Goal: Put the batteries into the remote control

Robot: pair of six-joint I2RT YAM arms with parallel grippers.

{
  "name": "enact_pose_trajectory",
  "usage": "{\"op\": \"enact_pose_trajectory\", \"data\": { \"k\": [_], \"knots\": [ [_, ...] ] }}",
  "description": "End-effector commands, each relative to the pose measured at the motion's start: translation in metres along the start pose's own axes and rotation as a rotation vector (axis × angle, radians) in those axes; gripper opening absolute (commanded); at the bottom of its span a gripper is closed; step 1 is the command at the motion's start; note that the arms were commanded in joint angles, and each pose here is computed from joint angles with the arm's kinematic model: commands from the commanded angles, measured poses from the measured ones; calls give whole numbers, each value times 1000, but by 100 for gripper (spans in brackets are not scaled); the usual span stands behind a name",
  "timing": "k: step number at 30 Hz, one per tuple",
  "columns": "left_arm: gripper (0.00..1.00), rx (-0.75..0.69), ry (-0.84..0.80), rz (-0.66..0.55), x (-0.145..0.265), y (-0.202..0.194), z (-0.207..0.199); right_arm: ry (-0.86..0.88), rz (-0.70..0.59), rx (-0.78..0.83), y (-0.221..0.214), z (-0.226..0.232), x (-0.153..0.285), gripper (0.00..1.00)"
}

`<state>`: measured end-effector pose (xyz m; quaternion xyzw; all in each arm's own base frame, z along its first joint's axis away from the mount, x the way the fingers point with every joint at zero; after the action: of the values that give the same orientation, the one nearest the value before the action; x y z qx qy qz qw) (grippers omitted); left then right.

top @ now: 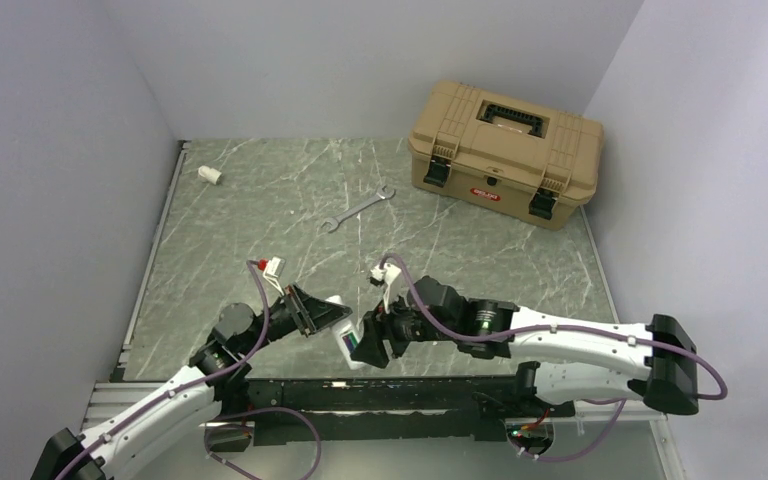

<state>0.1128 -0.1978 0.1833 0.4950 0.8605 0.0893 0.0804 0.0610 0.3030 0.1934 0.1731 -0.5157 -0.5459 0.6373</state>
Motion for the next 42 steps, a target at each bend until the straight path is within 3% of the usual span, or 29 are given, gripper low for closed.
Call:
{"op": "enact_pose_trajectory", "data": {
  "k": [1,8,16,22,29,38,42],
  "knots": [
    [0,-30,22,-59,-3,9,-3,-32,-153,62,29,4,23,67],
    [0,-36,114,-80,-3,11,15,-326,-222,-70,28,-31,46,72],
    [0,-59,173,-89,0,13,20,-767,-5,-311,-31,-86,34,71],
    [0,-56,187,-96,2,12,24,-843,92,-345,-55,-101,12,69],
    [0,-59,181,-79,1,10,26,-854,181,-316,-65,-112,-14,55],
    [0,-61,172,-61,-1,9,26,-844,185,-316,-67,-120,-23,56],
    [0,-57,170,-61,0,8,26,-838,192,-320,-68,-124,-26,52]
  ]
}}
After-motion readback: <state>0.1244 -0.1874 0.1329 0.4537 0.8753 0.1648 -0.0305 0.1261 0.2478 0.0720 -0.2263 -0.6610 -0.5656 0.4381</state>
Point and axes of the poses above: each gripper's point midway between its finger pads, its own x axis back along the fingers, its own z axis along the line the jaws close on, y = z × x, the point moved 5 cm from there along x, back along the fingers, and after that the axes turned 9 degrees about x, right-handed, at the moved point
